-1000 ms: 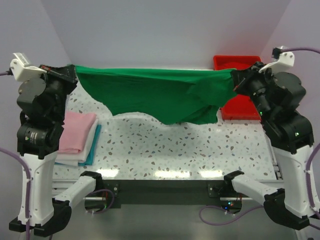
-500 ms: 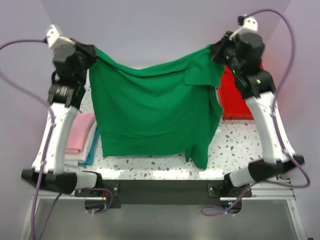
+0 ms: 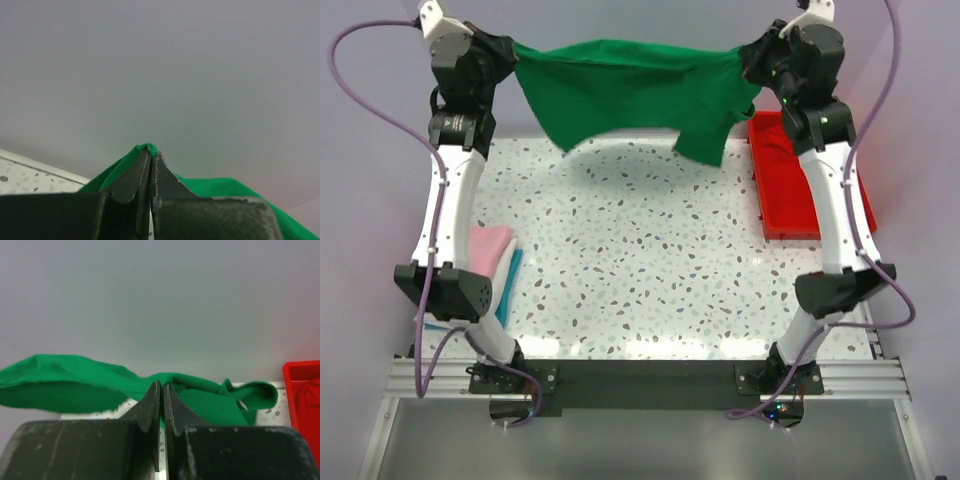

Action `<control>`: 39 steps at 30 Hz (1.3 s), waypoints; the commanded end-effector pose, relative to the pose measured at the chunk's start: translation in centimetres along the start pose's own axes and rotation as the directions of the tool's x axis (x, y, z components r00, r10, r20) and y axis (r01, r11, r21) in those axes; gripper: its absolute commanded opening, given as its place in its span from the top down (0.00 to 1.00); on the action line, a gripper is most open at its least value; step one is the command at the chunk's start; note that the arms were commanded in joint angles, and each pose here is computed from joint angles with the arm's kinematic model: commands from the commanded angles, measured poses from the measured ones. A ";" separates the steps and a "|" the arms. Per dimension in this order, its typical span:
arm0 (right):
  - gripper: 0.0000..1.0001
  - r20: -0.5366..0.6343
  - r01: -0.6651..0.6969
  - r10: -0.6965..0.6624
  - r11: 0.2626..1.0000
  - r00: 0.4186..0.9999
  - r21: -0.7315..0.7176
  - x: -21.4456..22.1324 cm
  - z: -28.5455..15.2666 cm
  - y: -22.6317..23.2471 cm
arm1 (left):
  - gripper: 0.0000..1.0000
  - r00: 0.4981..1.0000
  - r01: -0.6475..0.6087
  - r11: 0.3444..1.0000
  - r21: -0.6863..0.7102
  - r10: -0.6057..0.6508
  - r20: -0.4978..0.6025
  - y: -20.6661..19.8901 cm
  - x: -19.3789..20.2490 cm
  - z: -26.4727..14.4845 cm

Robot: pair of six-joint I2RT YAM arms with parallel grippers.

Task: Fold and stack the t-shirts
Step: Flatten the tshirt out

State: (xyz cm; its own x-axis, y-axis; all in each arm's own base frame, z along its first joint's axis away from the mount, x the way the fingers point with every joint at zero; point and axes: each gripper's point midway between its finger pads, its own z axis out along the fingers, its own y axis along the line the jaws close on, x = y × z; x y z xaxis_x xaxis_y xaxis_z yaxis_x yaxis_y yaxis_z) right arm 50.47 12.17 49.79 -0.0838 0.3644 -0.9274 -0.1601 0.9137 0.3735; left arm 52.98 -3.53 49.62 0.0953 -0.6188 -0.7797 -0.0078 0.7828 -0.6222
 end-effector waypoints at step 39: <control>0.33 -0.632 0.022 0.306 0.890 0.712 0.455 36.9 -24.3 -15.9 | 1.00 0.839 -0.070 0.862 -0.501 -0.221 -0.497 27.2 30.7 -22.9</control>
State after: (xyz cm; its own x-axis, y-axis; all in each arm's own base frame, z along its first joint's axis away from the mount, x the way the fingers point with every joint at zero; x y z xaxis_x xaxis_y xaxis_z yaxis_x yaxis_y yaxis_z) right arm 28.03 7.19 10.73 -0.7355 0.3836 -0.5585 0.2556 0.9205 0.2957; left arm 32.54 -2.95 6.37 -0.4455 -0.7175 -0.5354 -0.5250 0.6938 -0.4929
